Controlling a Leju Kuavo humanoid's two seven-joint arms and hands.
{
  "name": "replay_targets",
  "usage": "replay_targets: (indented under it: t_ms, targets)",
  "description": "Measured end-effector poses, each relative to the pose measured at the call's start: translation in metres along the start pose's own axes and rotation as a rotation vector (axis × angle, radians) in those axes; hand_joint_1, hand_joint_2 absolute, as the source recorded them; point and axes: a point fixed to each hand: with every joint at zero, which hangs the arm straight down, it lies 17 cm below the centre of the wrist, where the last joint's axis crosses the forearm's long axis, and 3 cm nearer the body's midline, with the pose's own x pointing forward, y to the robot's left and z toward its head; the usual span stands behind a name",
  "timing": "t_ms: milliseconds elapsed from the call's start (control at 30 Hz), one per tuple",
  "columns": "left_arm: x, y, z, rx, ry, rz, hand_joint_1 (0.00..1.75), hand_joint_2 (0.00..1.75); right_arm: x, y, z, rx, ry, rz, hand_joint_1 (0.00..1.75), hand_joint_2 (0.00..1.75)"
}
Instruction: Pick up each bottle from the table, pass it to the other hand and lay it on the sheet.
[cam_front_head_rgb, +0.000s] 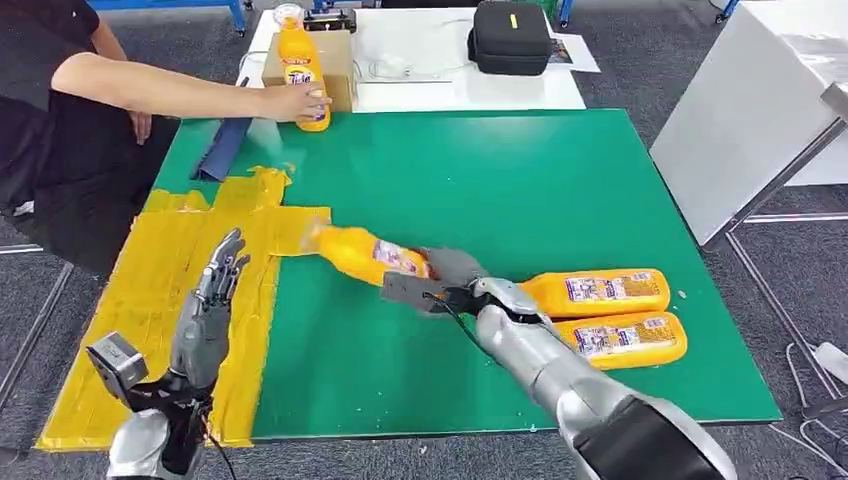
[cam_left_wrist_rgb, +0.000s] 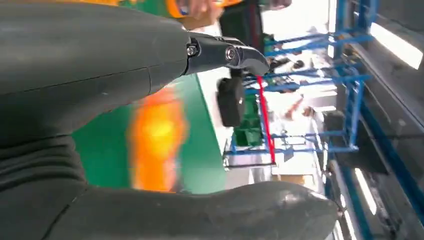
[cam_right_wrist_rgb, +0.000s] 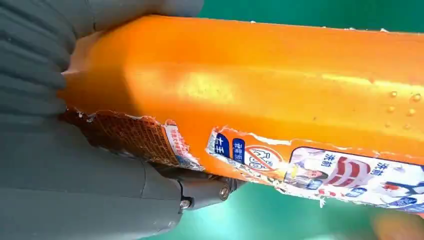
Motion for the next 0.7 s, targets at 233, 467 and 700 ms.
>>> replay_targets:
  t_ms: [233,467,700]
  targets:
    - [0.003,0.002,0.006,0.051,0.03,0.022,0.0,1.75,0.067,-0.033,0.012,-0.156,-0.181,-0.345,1.75,1.75]
    - [0.011,0.002,0.006,0.092,0.012,0.047,0.0,1.75,0.127,-0.042,0.037,-0.196,-0.354,-0.44,1.75,1.75]
    - [0.014,0.002,0.008,0.111,0.013,0.105,0.0,1.75,0.175,-0.013,0.049,-0.129,-0.445,-0.414,1.75,1.75]
